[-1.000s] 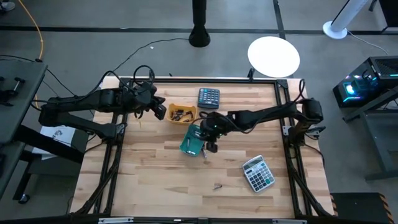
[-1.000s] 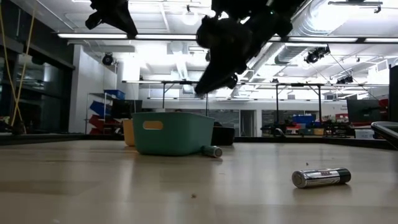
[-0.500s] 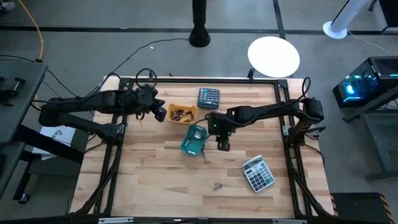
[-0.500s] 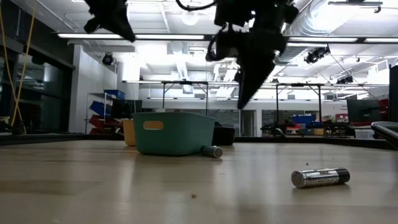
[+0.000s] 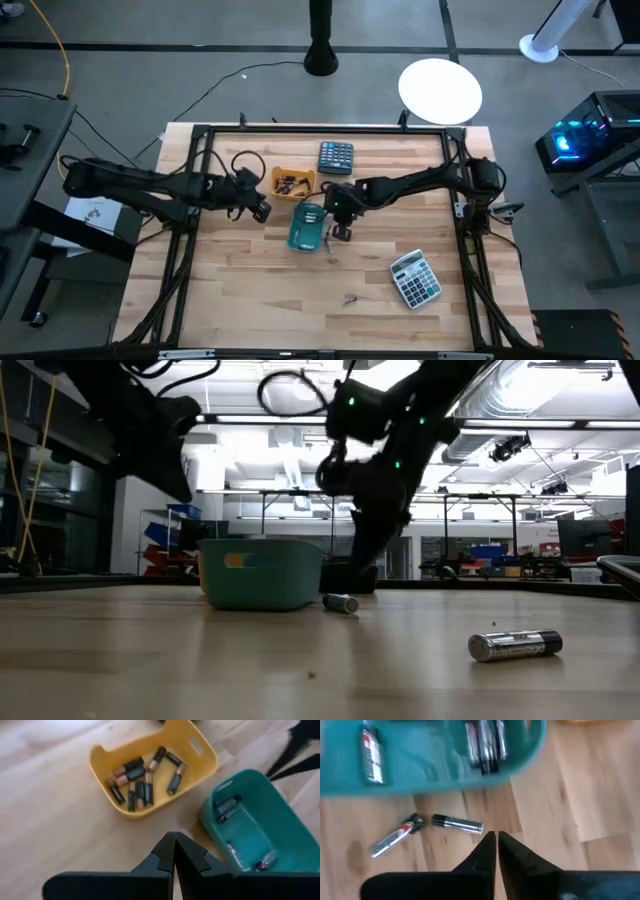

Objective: Sort batteries
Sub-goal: Put the silver battery into the green bin

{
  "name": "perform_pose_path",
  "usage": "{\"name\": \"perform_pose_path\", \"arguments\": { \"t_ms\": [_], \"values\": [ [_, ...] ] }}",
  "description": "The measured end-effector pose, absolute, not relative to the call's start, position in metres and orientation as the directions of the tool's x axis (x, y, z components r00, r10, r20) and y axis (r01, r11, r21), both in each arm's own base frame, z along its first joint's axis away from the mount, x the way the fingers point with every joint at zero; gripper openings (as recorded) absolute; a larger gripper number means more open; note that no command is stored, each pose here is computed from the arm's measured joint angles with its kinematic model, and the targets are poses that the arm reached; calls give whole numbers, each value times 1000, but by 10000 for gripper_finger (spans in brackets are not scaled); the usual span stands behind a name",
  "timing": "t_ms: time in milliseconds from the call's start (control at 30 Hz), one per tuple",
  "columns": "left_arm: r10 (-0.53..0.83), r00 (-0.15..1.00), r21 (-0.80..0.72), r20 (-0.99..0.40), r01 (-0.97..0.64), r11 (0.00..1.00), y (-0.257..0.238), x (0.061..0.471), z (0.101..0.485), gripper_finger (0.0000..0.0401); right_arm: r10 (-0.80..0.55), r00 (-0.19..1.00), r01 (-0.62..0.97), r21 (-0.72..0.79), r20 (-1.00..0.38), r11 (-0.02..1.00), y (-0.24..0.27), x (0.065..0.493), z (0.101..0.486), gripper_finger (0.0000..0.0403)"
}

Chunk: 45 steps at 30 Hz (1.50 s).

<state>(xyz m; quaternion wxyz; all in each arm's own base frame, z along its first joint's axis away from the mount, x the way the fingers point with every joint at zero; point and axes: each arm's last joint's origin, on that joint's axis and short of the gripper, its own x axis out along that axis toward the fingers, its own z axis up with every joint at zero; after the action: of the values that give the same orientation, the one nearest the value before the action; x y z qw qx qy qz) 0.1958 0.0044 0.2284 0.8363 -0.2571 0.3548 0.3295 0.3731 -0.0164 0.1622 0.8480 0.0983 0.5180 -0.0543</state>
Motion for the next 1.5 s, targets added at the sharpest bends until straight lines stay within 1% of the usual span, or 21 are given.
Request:
{"name": "perform_pose_path", "arguments": {
  "t_ms": [67, 167, 300, 400, 500, 600, 700, 800, 900, 967, 1067, 1200, 1267, 1333, 1433, 1467, 1500],
  "values": [
    [363, 528, -205, -768, -739, 642, 1, 195, 224, 0, 23, 497, 181, 129, -868, 975, -16, 380, 163, 3],
    [357, 533, -205, -767, -731, 651, -2, 194, 224, 0, 36, 571, 160, 154, -820, 975, -16, 392, 176, 4],
    [355, 534, -201, -768, -726, 658, -3, 194, 224, 0, 35, 589, 143, 147, -807, 979, -16, 399, 188, 7],
    [355, 533, -192, -768, -720, 667, -3, 194, 224, 0, 39, 549, 110, 119, -835, 987, -17, 398, 195, 7],
    [351, 533, -188, -770, -715, 674, -3, 194, 224, 0, 112, 489, 6, 131, -865, 991, -15, 392, 192, 15],
    [324, 534, -200, -781, -705, 680, -4, 194, 223, 0, 164, 445, -137, 114, -881, 984, -13, 388, 190, 41],
    [298, 535, -212, -791, -696, 686, -5, 194, 223, 0, 122, 433, -280, -4, -893, 960, -13, 389, 184, 84],
    [294, 535, -215, -792, -694, 687, -5, 194, 223, 0, 88, 449, -347, -82, -889, 934, -15, 394, 178, 129],
    [292, 536, -223, -792, -700, 678, -5, 194, 223, 0, 87, 405, -409, -95, -910, 908, -15, 395, 163, 164],
    [292, 535, -231, -793, -707, 669, -5, 194, 223, 0, 92, 378, -446, -94, -921, 890, -14, 396, 155, 178],
    [290, 536, -246, -793, -717, 653, -5, 194, 223, 0, 98, 369, -492, -105, -924, 864, -10, 398, 148, 184],
    [289, 537, -253, -793, -721, 646, -5, 194, 223, 0, 102, 354, -535, -112, -930, 837, -4, 400, 137, 177],
    [289, 537, -253, -792, -721, 646, -5, 194, 223, 0, 91, 340, -532, -112, -936, 839, -2, 401, 133, 160],
    [288, 537, -254, -793, -722, 644, -5, 194, 223, 0, 76, 307, -511, -96, -949, 854, -1, 400, 128, 123],
    [291, 537, -257, -792, -725, 639, -5, 194, 223, 0, 78, 266, -444, -50, -961, 895, 0, 396, 126, 35],
    [293, 537, -256, -791, -726, 639, -5, 194, 223, 0, 85, 258, -418, -32, -962, 908, -1, 394, 128, 21],
    [296, 537, -254, -790, -726, 638, -5, 194, 223, 0, 94, 251, -389, -11, -963, 921, -3, 393, 130, 19]
  ]
}}
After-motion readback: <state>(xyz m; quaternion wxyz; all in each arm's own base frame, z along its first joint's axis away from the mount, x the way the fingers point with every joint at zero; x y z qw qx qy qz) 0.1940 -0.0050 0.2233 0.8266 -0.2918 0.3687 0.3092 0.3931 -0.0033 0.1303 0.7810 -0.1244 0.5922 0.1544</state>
